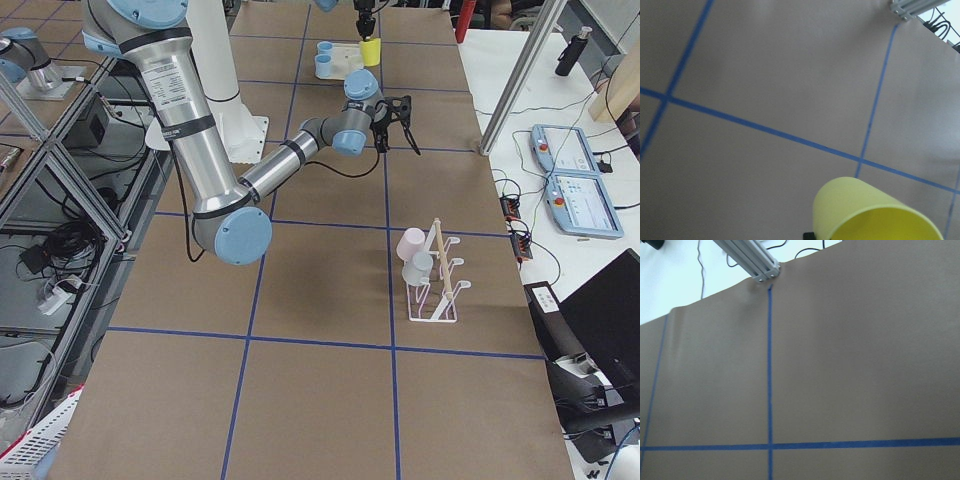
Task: Transfer IKEA cup to right arm and place on rack
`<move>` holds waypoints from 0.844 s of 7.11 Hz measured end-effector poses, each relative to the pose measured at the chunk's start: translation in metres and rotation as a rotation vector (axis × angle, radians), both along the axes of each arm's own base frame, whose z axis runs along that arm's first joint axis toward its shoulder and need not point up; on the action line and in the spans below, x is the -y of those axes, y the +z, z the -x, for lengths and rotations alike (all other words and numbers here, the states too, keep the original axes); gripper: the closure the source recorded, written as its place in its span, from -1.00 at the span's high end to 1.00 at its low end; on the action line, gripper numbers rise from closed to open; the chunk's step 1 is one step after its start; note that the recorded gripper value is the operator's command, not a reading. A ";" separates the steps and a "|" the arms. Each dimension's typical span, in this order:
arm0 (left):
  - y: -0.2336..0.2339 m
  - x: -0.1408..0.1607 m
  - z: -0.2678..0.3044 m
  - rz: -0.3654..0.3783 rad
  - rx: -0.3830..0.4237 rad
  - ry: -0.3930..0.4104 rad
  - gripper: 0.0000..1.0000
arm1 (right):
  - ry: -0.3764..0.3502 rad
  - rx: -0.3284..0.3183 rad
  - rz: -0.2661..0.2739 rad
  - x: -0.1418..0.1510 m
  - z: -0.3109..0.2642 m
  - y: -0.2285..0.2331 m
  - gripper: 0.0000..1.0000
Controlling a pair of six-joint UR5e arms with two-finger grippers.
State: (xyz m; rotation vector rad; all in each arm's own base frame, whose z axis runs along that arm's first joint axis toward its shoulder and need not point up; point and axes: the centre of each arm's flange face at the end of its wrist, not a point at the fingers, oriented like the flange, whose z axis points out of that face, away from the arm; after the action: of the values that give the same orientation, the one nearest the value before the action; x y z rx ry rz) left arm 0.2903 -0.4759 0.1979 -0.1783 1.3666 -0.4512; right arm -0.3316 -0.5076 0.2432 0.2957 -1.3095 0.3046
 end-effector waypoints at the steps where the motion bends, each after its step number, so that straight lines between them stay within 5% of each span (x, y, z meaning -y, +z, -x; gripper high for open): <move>1: -0.042 -0.013 -0.024 0.114 -0.095 0.013 -1.00 | 0.005 0.136 0.016 -0.013 0.006 -0.023 0.95; 4: -0.083 -0.039 -0.043 0.135 -0.259 0.023 -1.00 | -0.038 0.573 0.050 -0.051 -0.010 -0.070 0.93; 6: -0.090 -0.048 -0.036 0.183 -0.370 0.014 -1.00 | -0.048 0.782 0.053 -0.064 -0.029 -0.081 0.95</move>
State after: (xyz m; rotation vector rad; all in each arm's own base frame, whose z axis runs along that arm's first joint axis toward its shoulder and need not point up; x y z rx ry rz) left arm 0.3265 -0.4282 0.1081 -0.4384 1.6833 -0.5502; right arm -0.3026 -0.4433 0.1620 0.0936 -2.0700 0.4353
